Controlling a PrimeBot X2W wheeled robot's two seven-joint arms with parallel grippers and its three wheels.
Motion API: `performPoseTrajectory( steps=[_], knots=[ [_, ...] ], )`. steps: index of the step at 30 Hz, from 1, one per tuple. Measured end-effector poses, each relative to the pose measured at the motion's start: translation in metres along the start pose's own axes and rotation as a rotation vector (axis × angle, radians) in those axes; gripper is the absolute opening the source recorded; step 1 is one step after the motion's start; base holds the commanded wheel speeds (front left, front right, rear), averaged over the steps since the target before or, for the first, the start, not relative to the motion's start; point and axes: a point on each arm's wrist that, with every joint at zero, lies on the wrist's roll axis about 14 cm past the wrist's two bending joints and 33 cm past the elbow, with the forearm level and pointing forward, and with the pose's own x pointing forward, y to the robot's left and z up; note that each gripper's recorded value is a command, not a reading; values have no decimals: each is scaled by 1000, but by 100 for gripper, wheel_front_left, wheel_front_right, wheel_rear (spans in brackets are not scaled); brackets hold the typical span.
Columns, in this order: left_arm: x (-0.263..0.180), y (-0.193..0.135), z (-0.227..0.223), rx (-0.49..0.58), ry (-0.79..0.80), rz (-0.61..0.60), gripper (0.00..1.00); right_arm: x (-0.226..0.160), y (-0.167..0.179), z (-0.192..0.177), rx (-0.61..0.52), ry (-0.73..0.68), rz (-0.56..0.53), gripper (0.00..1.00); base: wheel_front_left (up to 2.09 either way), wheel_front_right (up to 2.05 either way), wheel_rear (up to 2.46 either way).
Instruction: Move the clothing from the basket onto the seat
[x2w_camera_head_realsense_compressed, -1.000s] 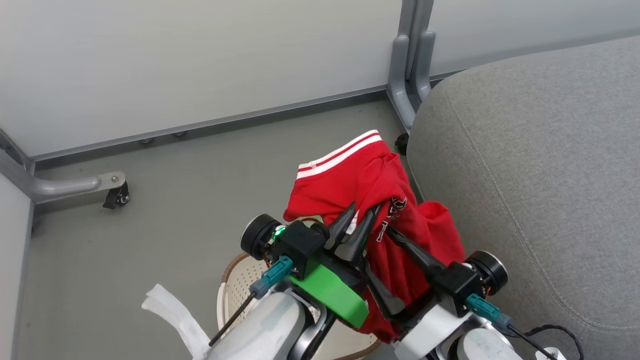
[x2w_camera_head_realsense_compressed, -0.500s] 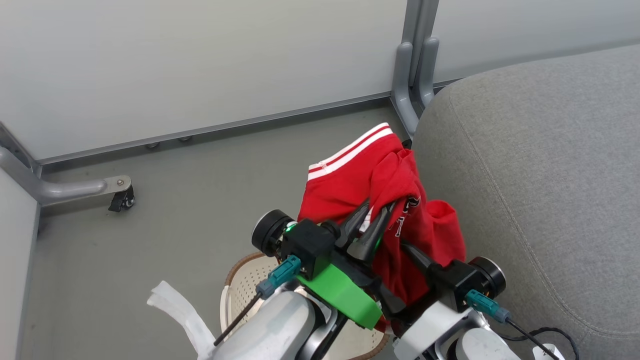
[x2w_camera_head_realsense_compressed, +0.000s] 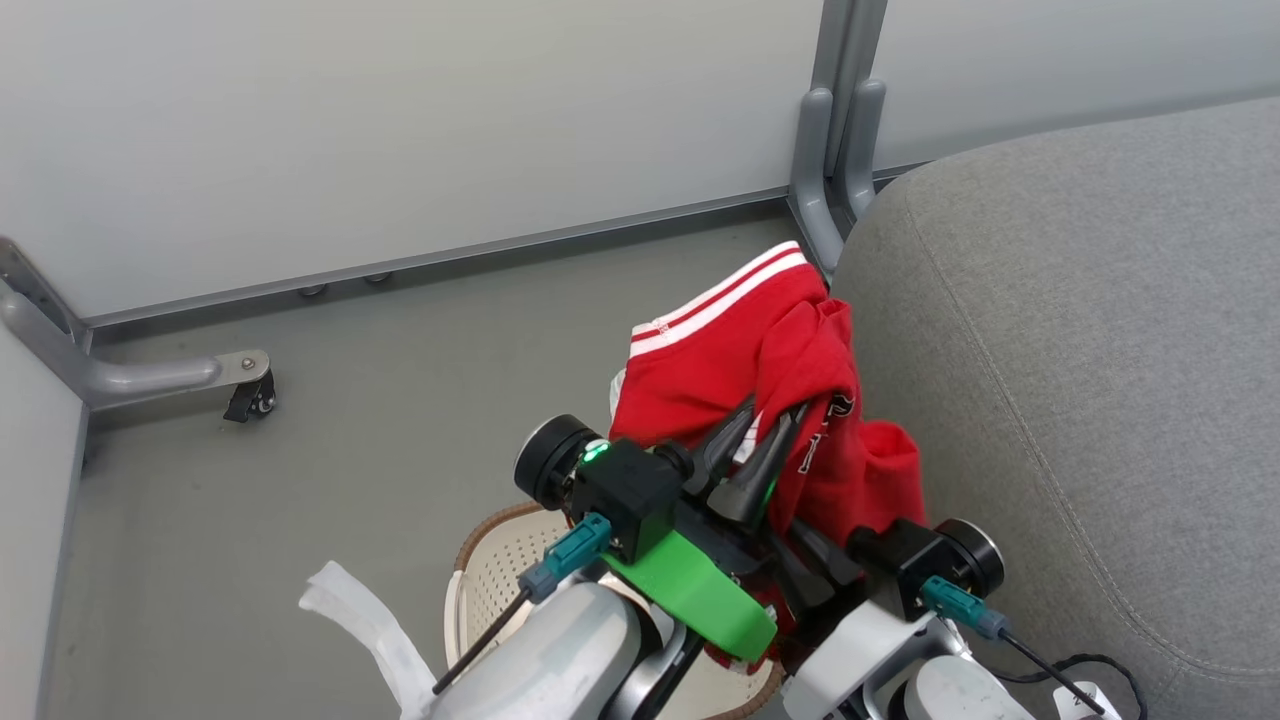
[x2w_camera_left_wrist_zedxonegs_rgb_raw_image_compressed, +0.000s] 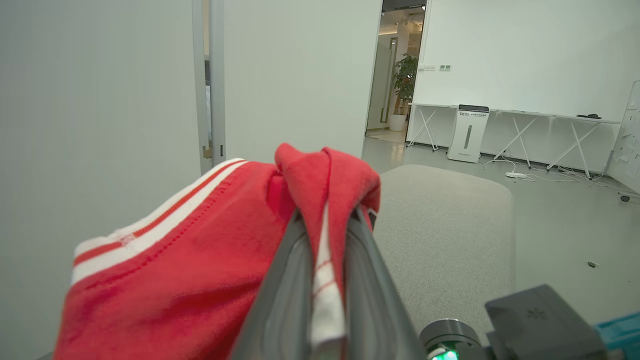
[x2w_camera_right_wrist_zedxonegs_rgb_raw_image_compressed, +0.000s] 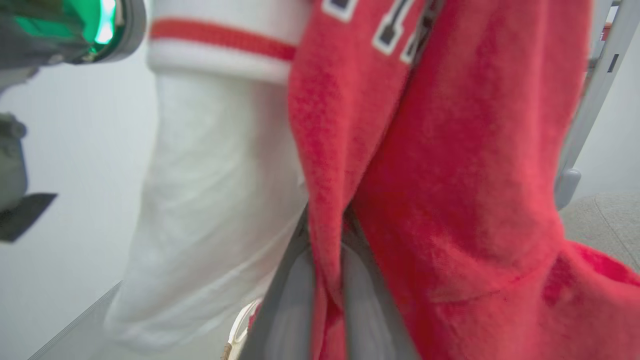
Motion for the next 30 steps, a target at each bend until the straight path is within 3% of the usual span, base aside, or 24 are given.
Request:
performPoseTrajectory(
  steps=[17, 18, 19, 30],
  knots=[
    [0, 10, -4, 9, 13, 33, 0, -2, -2, -1, -18, 7, 0, 0, 0, 0, 0],
    [-1, 11, -5, 9, 16, 36, 25, -2, -3, -1, -19, 6, -1, 0, 0, 0, 0],
    [-1, 12, -6, 10, 20, 40, 98, -3, -3, 0, -20, 5, -2, 0, 0, 0, 0],
    [-3, 25, -5, 14, 15, 94, 100, -4, -7, 1, -25, 2, -12, 0, 0, 0, 0]
  ],
)
